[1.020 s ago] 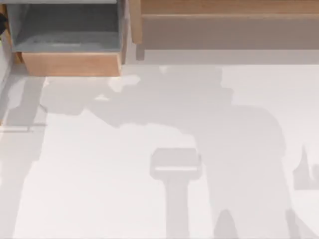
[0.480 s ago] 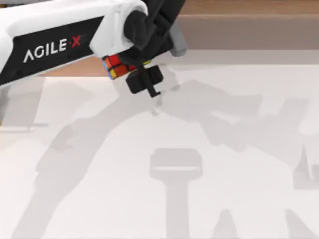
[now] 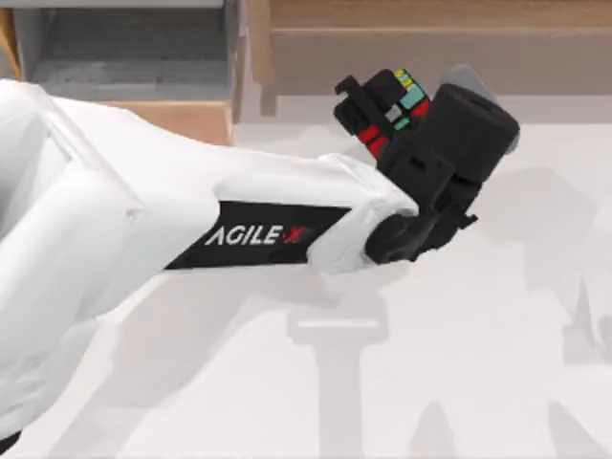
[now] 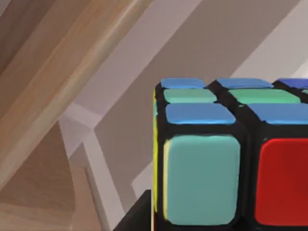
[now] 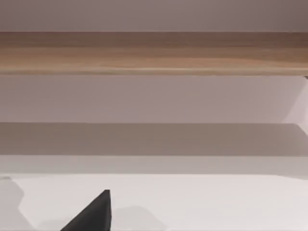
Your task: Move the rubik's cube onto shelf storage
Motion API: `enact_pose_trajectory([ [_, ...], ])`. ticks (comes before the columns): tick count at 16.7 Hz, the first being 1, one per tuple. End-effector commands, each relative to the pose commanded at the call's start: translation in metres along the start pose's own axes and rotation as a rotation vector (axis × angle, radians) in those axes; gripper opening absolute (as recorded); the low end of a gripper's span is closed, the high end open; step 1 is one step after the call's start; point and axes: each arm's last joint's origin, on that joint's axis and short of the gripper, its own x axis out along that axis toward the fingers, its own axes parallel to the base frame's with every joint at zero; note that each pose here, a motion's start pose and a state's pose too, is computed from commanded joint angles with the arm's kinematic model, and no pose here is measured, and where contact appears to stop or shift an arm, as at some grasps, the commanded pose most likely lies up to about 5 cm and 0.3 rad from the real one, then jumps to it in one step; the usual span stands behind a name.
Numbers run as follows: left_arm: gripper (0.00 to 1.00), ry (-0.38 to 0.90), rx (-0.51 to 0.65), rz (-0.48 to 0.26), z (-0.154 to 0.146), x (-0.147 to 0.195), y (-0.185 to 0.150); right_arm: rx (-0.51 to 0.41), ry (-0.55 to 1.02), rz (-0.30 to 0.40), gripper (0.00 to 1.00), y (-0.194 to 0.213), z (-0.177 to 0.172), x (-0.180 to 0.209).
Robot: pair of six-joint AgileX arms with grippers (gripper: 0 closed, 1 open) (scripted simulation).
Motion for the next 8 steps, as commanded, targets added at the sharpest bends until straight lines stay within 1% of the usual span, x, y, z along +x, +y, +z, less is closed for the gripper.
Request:
enact_pose_trajectory([
  [2, 0.00, -0.090, -0.132, 0.051, 0.007, 0.002, -0.012, 0.000, 0.000, 0.000, 1.00, 0.000, 0.000, 0.000],
  [4, 0.00, -0.179, -0.273, 0.099, 0.015, 0.006, -0.015, 0.000, 0.000, 0.000, 1.00, 0.000, 0.000, 0.000],
  [8, 0.00, -0.349, -0.547, 0.189, 0.030, 0.013, -0.008, 0.000, 0.000, 0.000, 1.00, 0.000, 0.000, 0.000],
])
